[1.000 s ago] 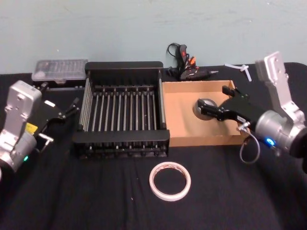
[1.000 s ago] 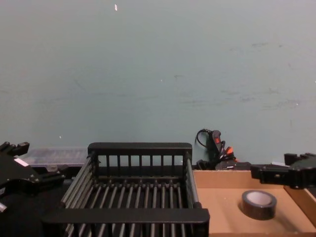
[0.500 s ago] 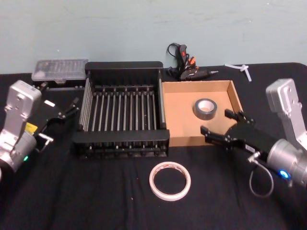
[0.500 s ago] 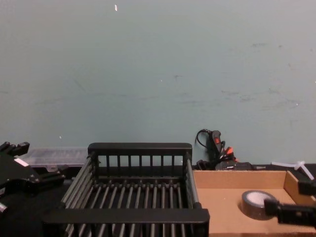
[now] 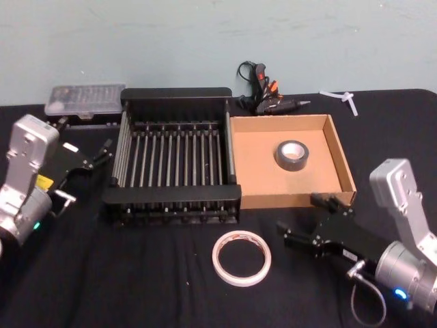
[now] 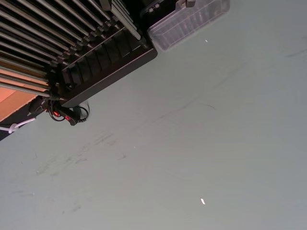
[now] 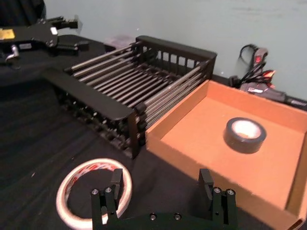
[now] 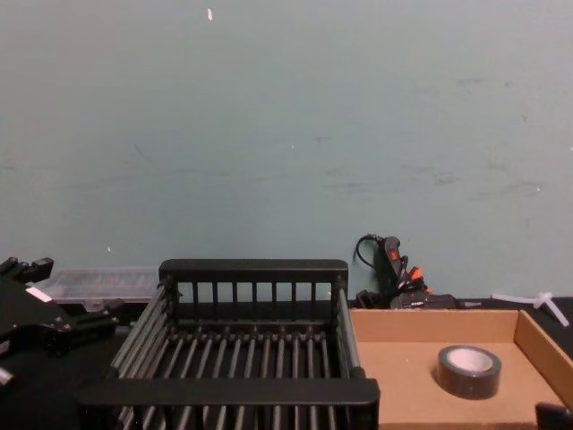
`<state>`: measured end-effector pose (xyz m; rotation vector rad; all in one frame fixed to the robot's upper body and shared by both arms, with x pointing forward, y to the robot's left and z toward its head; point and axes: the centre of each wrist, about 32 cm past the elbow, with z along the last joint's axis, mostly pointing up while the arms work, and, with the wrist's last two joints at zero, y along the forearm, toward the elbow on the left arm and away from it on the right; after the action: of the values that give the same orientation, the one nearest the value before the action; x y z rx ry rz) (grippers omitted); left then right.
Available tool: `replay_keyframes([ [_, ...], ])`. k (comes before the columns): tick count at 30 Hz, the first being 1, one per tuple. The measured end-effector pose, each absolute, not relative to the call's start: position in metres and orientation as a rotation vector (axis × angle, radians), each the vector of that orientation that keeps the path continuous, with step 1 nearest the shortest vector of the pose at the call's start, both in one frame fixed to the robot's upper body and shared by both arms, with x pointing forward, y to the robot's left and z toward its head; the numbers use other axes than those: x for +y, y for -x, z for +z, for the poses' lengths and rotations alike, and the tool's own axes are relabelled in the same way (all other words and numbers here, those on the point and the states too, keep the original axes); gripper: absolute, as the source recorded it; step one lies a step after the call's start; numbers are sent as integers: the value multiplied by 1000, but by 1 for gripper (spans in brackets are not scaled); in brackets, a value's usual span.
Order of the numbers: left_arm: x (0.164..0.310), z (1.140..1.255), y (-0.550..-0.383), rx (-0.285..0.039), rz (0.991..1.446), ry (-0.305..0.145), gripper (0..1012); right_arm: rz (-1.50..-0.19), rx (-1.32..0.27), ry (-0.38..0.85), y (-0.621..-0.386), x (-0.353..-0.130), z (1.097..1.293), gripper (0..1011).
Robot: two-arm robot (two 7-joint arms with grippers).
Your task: Pick up the white tape and place it into the black box , Pick up the silver tape and place it into the brown box.
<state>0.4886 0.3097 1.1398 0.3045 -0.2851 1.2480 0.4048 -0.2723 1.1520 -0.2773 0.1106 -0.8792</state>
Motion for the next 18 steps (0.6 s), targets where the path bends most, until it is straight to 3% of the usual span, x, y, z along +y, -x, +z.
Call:
replay_keyframes([
  [18, 310, 1140, -489, -285, 1248, -304, 1001, -834, 118, 328, -398, -253, 1133, 1002],
])
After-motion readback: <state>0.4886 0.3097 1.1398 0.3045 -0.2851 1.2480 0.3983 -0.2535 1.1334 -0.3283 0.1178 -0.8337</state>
